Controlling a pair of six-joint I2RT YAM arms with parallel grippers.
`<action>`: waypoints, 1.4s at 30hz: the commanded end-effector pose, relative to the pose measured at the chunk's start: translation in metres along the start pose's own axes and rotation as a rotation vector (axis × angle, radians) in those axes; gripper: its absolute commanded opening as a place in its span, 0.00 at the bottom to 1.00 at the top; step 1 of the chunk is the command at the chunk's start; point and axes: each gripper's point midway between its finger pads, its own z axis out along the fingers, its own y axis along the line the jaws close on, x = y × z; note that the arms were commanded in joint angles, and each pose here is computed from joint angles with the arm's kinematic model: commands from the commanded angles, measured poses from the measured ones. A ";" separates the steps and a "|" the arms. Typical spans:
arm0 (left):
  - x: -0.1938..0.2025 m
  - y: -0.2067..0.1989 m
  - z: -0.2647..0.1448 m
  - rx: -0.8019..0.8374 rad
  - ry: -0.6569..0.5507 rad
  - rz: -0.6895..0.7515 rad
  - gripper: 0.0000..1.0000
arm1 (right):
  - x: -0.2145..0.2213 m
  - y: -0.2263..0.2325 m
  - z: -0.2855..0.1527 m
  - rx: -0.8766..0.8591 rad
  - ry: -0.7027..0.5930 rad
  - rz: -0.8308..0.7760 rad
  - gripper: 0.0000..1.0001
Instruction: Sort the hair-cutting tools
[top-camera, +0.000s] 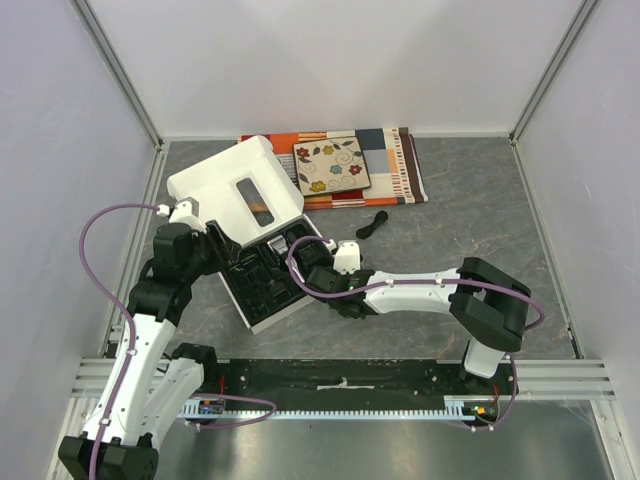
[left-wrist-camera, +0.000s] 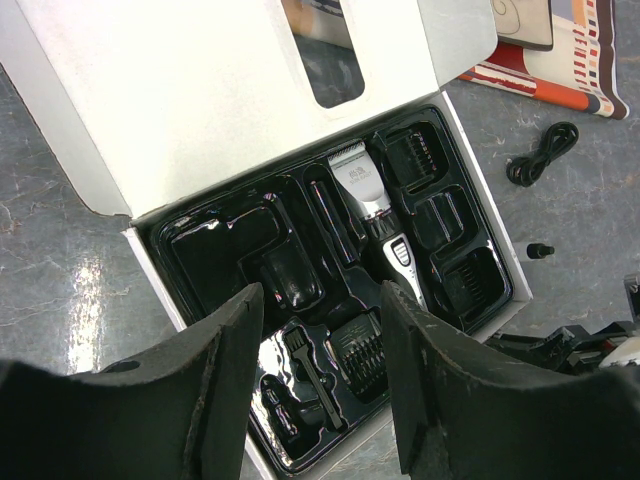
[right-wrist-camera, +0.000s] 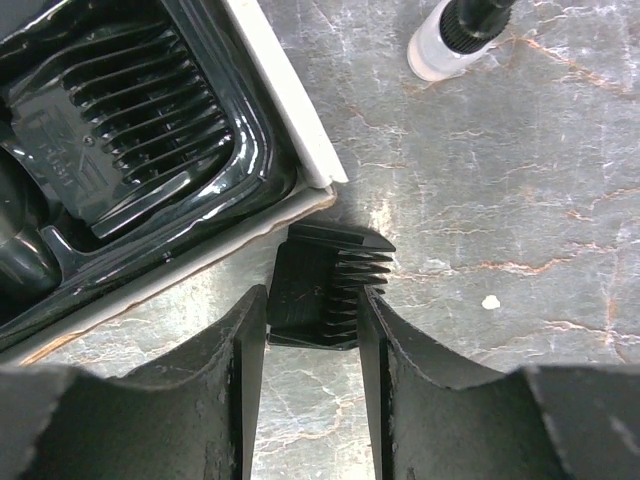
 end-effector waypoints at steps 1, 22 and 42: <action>-0.008 -0.008 -0.001 0.037 -0.031 -0.002 0.57 | -0.004 -0.009 -0.010 0.000 -0.018 -0.015 0.33; -0.009 -0.009 -0.001 0.040 -0.031 -0.003 0.57 | -0.016 -0.023 -0.033 0.019 -0.061 -0.061 0.18; -0.005 -0.011 0.000 0.056 -0.013 0.003 0.57 | -0.017 -0.010 -0.052 -0.245 0.022 -0.588 0.91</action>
